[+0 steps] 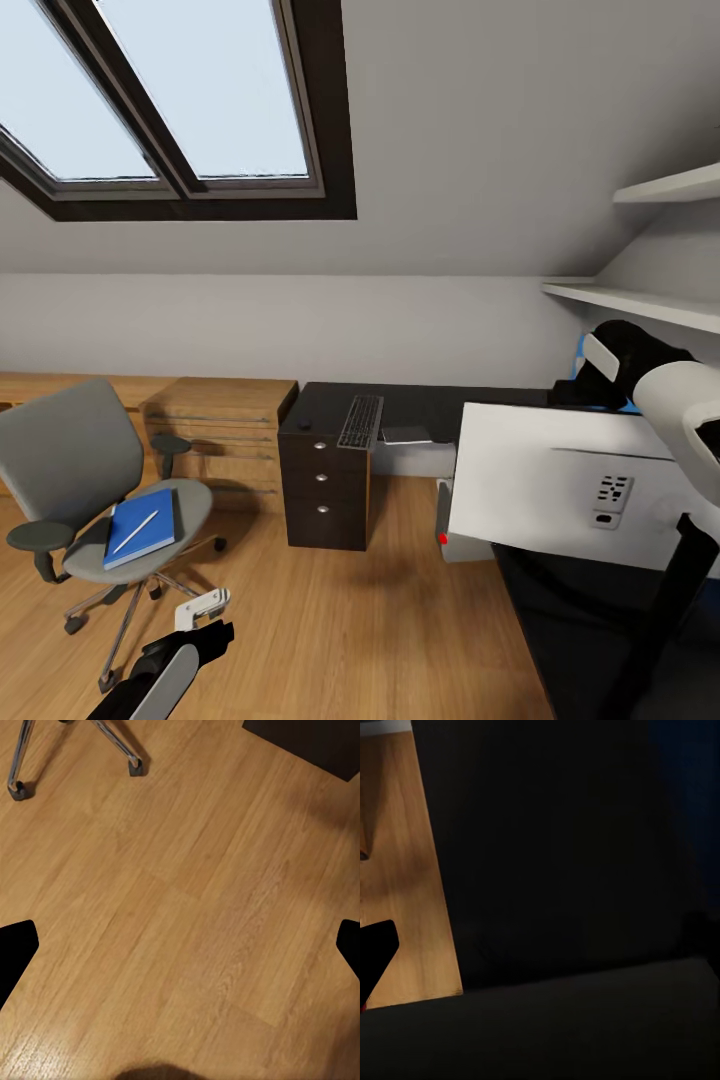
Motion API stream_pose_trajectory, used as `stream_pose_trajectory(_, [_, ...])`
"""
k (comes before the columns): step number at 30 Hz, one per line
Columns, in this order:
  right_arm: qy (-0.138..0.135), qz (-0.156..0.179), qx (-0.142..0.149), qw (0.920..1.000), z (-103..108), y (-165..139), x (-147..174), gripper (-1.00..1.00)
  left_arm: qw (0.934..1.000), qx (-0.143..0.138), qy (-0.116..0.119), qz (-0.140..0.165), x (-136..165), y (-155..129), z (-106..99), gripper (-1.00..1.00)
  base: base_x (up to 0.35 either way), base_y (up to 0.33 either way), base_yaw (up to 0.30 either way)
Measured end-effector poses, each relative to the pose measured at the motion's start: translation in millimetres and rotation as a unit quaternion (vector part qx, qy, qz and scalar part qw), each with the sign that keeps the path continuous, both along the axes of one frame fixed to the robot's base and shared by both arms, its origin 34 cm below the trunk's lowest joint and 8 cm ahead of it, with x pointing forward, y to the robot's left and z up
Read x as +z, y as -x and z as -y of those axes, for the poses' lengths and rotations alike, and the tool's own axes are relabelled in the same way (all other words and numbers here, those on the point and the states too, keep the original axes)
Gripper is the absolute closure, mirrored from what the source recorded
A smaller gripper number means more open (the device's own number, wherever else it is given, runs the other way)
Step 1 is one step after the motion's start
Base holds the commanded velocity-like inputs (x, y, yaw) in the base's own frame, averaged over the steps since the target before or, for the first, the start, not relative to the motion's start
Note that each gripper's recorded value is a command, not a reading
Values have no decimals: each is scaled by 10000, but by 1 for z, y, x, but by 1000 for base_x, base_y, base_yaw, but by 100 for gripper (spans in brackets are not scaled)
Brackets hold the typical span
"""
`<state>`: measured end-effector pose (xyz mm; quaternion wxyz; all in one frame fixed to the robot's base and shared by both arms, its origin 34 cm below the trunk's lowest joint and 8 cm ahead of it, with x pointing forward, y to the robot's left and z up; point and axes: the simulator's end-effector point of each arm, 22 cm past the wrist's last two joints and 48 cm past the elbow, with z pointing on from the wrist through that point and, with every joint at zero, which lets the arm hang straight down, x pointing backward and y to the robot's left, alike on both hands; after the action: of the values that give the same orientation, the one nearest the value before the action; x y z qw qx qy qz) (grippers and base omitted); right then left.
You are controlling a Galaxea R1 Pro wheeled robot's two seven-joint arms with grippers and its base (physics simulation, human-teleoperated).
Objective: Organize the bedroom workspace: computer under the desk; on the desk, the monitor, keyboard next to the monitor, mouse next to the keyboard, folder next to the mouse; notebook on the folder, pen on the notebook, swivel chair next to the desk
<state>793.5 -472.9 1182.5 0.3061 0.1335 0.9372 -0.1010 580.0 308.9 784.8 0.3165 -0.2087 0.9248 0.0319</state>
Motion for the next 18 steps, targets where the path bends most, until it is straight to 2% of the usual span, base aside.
stream_pose_trajectory(9, [-15, -38, -4, 10000, 0, 2, 0, -100, 10000, 0, 0, 1, 0, 0, 0, -100, -8, 0, 0])
stream_pose_trajectory(13, [39, -57, -4, 10000, 1, 2, 0, -100, 10000, -5, 4, -1, 0, 0, 0, -100, -177, 0, 0])
stream_pose_trajectory(18, [-41, -33, 4, 10000, -2, 1, 0, -100, 10000, -5, 5, 1, 0, 0, 0, -100, -94, 0, 0])
